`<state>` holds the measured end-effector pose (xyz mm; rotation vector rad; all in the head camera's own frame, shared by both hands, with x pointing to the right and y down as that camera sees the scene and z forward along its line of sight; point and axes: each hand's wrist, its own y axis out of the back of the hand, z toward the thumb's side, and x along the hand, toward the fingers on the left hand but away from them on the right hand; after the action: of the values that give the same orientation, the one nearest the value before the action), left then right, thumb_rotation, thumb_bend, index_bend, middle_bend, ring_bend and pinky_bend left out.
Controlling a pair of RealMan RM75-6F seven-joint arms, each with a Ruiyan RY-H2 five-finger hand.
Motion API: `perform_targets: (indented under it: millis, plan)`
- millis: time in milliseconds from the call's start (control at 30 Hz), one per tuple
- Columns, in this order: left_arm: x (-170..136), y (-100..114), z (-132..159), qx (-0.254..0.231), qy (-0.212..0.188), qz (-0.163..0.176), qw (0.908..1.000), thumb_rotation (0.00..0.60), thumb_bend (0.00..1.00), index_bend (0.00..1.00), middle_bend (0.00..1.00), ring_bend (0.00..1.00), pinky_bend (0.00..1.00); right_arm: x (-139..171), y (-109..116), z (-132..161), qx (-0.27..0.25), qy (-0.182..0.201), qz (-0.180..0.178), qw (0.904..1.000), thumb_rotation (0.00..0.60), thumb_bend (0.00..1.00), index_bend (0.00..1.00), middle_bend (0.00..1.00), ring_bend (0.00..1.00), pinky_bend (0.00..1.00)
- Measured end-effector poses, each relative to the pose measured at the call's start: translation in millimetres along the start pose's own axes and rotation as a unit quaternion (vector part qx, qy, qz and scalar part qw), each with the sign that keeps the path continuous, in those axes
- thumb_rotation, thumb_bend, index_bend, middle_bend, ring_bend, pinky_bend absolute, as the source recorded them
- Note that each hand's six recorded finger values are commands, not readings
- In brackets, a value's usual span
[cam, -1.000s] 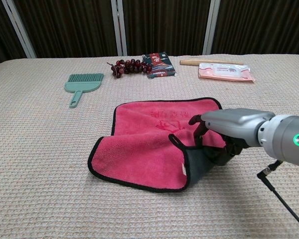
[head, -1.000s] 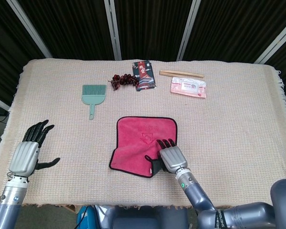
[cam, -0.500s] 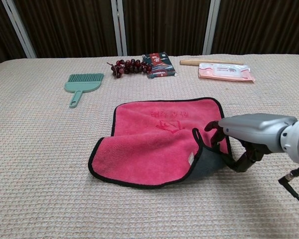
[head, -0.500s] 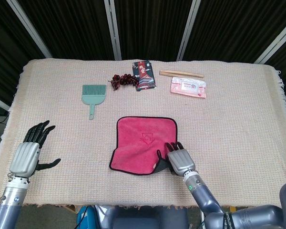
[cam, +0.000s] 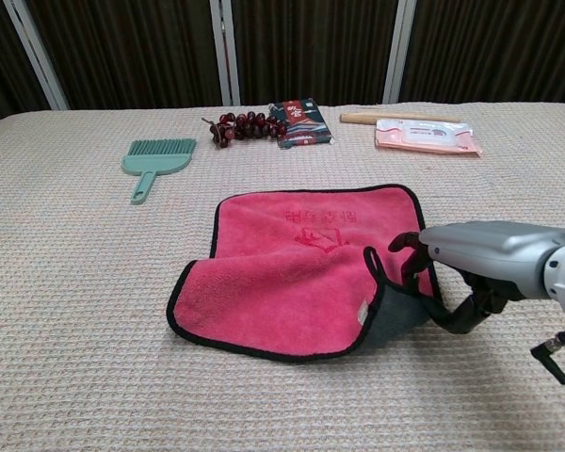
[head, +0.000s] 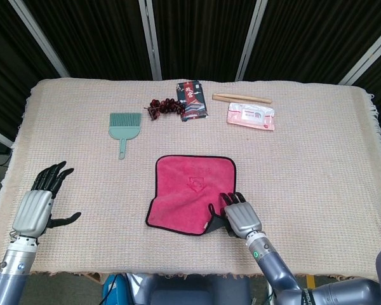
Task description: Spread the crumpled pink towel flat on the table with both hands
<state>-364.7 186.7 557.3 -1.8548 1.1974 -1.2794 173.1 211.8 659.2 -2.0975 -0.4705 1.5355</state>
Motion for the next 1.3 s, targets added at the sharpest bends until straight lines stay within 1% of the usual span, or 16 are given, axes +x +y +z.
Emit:
perform_targets:
  millis: [200,333,400,467,533,600,800,867,933,967,1067,1133,1300]
  plan:
    - [-1,-1,0,-0.001,-0.001,-0.003,1.0000,0.600,0.09,0.12,0.01,0.00,0.00,6,-5,-5,-0.011,0.004,-0.008,0.9999,0.600,0.63,0.53,0.08,0.00,0.00]
    - [-1,-2,1,-0.001,-0.002,-0.003,1.0000,0.600,0.09,0.12,0.01,0.00,0.00,8,-7,-11,-0.016,0.001,-0.008,0.9998,0.600,0.63,0.49,0.08,0.00,0.00]
    - [-1,-2,1,-0.001,-0.002,-0.004,1.0000,0.600,0.09,0.12,0.01,0.00,0.00,9,-6,-13,-0.018,0.001,-0.009,0.9998,0.600,0.63,0.46,0.08,0.00,0.00]
    - [-1,-2,2,-0.002,-0.002,-0.004,1.0000,0.600,0.09,0.12,0.01,0.00,0.00,11,-6,-17,-0.021,0.001,-0.009,0.9997,0.600,0.63,0.40,0.07,0.00,0.00]
    - [-1,-3,2,-0.001,-0.002,-0.004,1.0000,0.600,0.09,0.12,0.01,0.00,0.00,14,-7,-19,-0.021,0.000,-0.007,0.9997,0.600,0.63,0.31,0.06,0.00,0.00]
    - [-1,-3,2,-0.001,-0.002,-0.005,1.0000,0.600,0.09,0.12,0.01,0.00,0.00,16,-8,-20,-0.022,0.002,-0.004,0.9998,0.600,0.63,0.26,0.05,0.00,0.00]
    - [-2,-4,3,0.000,-0.003,-0.007,1.0000,0.600,0.09,0.12,0.01,0.00,0.00,21,-10,-21,-0.025,0.005,-0.002,0.9997,0.600,0.63,0.24,0.04,0.00,0.00]
    - [-2,-4,3,-0.001,-0.003,-0.007,1.0000,0.600,0.09,0.12,0.01,0.00,0.00,22,-10,-21,-0.024,0.005,-0.002,0.9997,0.600,0.63,0.23,0.03,0.00,0.00]
    - [-3,-3,3,-0.001,-0.003,-0.007,1.0000,0.600,0.09,0.12,0.01,0.00,0.00,23,-10,-23,-0.023,0.002,-0.004,0.9997,0.600,0.63,0.18,0.02,0.00,0.00]
    - [-3,-3,3,-0.001,-0.002,-0.007,1.0000,0.600,0.09,0.12,0.01,0.00,0.00,24,-9,-25,-0.020,0.000,-0.009,0.9998,0.600,0.63,0.17,0.01,0.00,0.00]
    - [-3,-2,2,-0.002,-0.002,-0.006,1.0000,0.600,0.09,0.12,0.01,0.00,0.00,25,-4,-30,-0.010,-0.006,-0.021,0.9997,0.600,0.63,0.06,0.00,0.00,0.00]
    - [-3,-1,1,-0.003,-0.001,-0.005,1.0000,0.600,0.09,0.12,0.01,0.00,0.00,27,2,-35,-0.001,-0.013,-0.033,0.9994,0.600,0.64,0.02,0.00,0.00,0.00]
    - [-3,0,1,-0.003,0.000,-0.006,1.0000,0.600,0.09,0.12,0.01,0.00,0.00,36,23,-52,0.012,-0.042,-0.080,0.9959,0.600,0.63,0.00,0.00,0.00,0.00]
